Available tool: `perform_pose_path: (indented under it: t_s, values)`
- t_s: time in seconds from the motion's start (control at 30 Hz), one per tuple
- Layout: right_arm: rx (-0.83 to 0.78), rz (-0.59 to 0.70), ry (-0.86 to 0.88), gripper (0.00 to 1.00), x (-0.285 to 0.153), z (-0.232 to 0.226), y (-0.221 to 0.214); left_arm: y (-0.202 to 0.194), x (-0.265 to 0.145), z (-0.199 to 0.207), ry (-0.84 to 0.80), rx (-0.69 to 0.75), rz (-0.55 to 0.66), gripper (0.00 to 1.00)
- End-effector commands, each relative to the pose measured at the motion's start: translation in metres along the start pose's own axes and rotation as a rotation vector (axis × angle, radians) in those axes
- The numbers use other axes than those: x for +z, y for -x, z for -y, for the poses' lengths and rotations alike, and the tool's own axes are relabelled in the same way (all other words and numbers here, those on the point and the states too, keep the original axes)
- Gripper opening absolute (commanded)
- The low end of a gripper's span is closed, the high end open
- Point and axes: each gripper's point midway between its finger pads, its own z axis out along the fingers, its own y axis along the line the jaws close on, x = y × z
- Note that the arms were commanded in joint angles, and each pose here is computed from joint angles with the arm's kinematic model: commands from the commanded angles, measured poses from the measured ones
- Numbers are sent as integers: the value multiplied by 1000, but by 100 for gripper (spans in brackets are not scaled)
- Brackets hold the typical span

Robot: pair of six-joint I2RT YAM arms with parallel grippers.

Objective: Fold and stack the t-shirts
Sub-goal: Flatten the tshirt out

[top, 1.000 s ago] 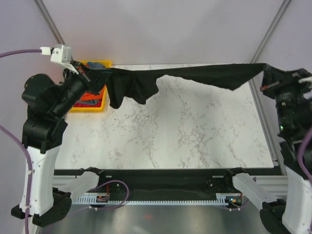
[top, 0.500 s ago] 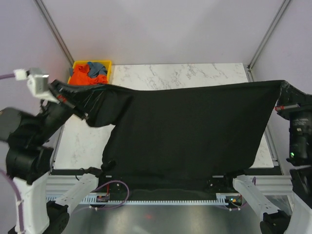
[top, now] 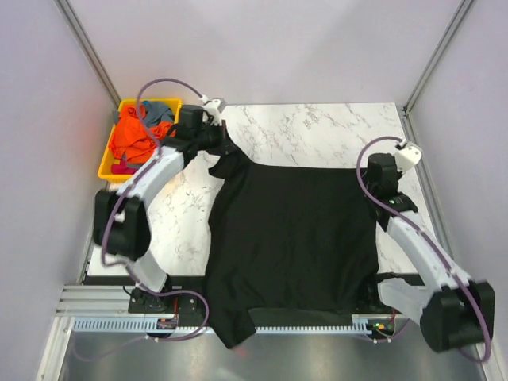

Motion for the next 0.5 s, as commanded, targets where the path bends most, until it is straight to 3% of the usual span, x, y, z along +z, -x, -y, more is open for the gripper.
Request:
perform_pose_path:
  t_s: [0.0, 0.03, 0.07, 0.1, 0.13, 0.17, 0.23, 0.27, 0.37, 0.47]
  values:
    - [112, 157, -33, 0, 46, -18, 18, 43, 45, -21, 3, 145, 61, 2]
    - [98, 143, -60, 0, 57, -17, 11, 17, 80, -43, 17, 114, -20, 2]
    - [106, 142, -68, 0, 69, -22, 15, 17, 93, -49, 20, 114, -33, 2]
    - [68, 91, -118, 0, 93, -15, -8, 44, 103, -50, 27, 135, 9, 4]
    - [58, 74, -126, 0, 104, -15, -14, 26, 125, -67, 55, 113, -47, 9]
    - [42, 37, -118, 0, 125, -22, -25, 56, 131, -73, 99, 134, 13, 18]
    - [35, 9, -134, 0, 148, -18, -28, 70, 142, -84, 145, 146, 40, 30]
    - [24, -32, -121, 0, 166, -26, -36, 86, 151, -95, 187, 155, 80, 42]
    - [17, -58, -104, 0, 193, -39, -31, 118, 154, -103, 252, 156, 162, 57]
    - [-22, -102, -123, 0, 223, -32, -42, 126, 135, -99, 289, 113, 174, 58]
